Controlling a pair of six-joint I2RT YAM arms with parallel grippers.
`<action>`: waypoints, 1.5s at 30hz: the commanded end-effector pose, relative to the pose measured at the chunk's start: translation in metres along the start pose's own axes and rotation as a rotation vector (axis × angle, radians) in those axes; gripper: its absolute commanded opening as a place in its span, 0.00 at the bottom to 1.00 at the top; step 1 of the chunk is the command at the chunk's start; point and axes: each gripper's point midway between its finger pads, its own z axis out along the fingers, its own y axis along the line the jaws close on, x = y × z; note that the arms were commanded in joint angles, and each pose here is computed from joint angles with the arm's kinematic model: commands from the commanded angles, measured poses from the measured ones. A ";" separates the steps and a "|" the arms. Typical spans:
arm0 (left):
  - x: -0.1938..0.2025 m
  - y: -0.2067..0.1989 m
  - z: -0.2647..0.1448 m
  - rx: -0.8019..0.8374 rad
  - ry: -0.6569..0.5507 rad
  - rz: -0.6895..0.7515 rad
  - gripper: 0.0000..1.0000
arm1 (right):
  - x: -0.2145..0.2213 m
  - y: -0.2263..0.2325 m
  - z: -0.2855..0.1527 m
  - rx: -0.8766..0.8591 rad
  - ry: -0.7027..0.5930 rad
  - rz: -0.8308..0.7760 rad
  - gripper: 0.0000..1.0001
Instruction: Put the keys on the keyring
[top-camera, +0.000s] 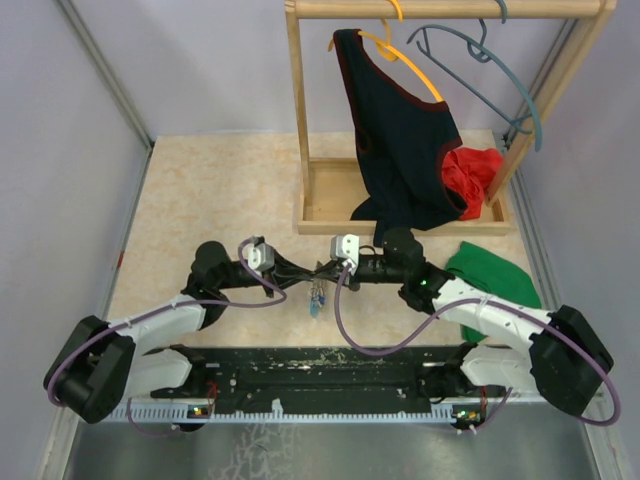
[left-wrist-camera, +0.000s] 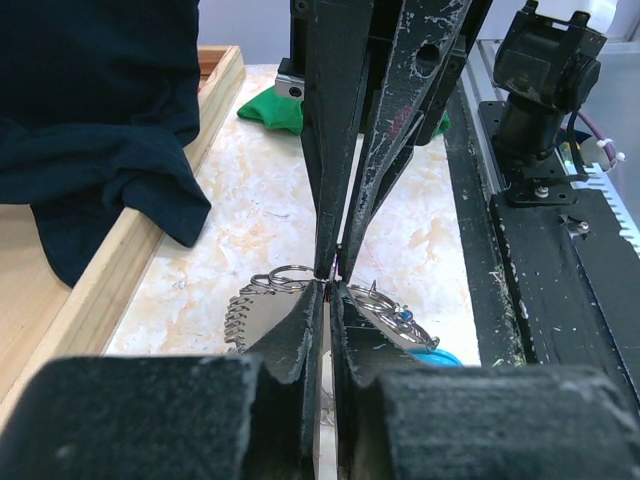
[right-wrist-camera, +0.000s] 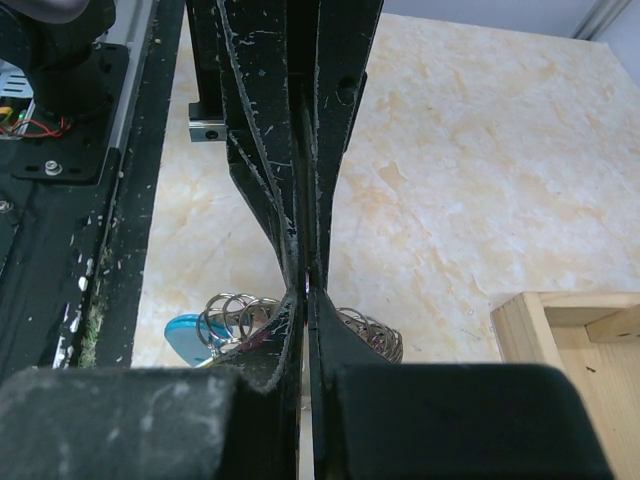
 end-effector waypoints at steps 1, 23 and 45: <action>-0.019 0.001 0.003 0.021 -0.041 0.023 0.08 | -0.038 -0.015 0.004 0.016 -0.099 -0.073 0.00; -0.021 0.008 -0.009 -0.116 -0.041 -0.045 0.01 | -0.037 -0.023 0.003 0.062 -0.093 -0.071 0.07; -0.003 0.048 -0.047 -0.510 0.041 -0.124 0.01 | 0.032 -0.087 -0.020 0.544 0.148 0.249 0.37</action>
